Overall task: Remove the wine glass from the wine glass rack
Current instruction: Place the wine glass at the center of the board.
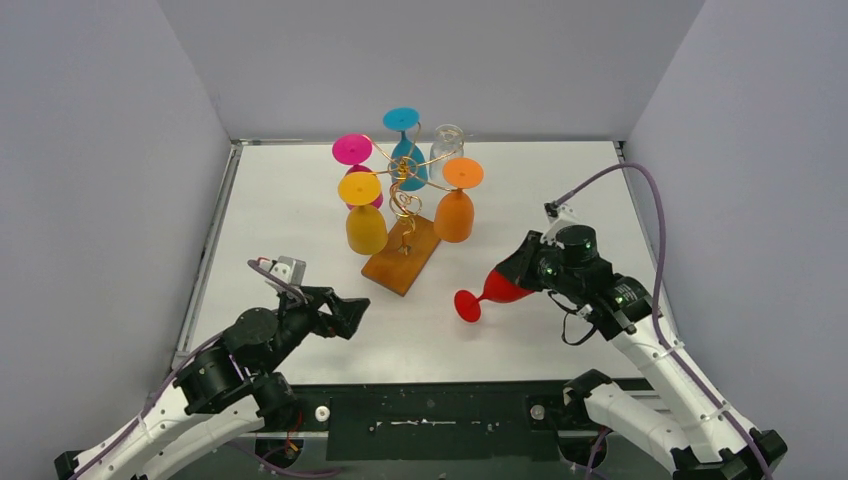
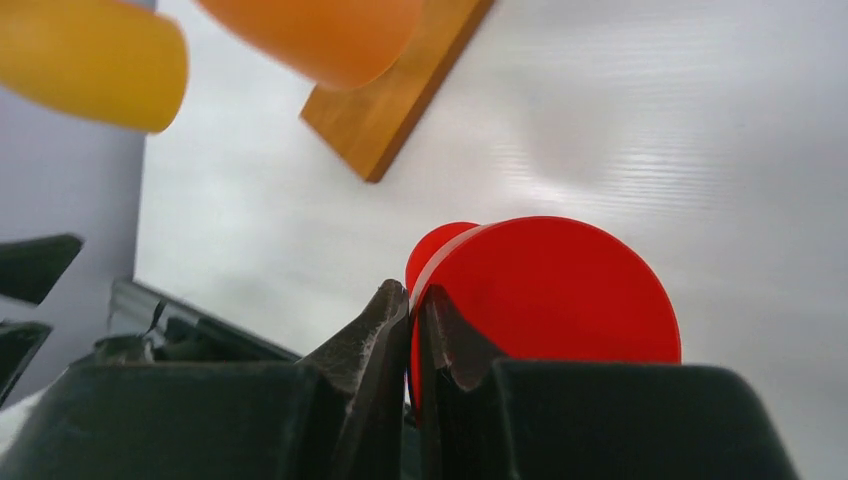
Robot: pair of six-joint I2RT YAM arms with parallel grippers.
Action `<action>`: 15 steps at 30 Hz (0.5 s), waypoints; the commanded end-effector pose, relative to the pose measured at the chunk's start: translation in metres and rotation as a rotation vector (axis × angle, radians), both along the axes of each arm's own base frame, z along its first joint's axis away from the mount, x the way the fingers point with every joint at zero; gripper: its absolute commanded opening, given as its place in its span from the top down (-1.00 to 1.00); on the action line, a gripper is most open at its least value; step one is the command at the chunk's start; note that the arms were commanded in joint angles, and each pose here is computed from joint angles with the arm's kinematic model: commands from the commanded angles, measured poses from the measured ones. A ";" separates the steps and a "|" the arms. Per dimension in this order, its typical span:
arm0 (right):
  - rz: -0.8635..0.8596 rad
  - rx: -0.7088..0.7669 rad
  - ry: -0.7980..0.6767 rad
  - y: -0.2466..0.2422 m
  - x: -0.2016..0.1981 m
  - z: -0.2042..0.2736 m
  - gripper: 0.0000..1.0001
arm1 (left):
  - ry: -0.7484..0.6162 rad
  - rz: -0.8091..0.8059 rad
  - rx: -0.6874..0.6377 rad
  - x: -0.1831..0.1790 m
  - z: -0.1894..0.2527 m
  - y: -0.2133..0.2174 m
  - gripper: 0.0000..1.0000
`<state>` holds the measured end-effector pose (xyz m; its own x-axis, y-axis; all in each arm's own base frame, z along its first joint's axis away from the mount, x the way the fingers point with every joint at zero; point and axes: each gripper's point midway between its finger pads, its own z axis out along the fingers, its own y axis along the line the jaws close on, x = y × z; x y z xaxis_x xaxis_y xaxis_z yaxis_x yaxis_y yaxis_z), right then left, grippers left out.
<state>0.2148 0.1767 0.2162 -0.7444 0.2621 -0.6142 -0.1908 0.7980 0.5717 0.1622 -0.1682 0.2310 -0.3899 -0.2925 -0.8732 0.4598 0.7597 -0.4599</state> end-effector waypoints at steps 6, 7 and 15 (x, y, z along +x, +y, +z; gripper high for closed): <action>-0.277 -0.219 -0.109 -0.051 0.043 0.021 1.00 | 0.011 0.310 0.092 0.013 0.003 0.070 -0.95; -0.261 -0.236 -0.122 -0.049 0.047 0.023 1.00 | 0.006 0.334 0.104 0.015 0.004 0.074 -0.95; -0.288 -0.393 -0.181 -0.057 0.082 0.027 1.00 | 0.003 0.346 0.203 0.028 -0.009 0.064 -0.95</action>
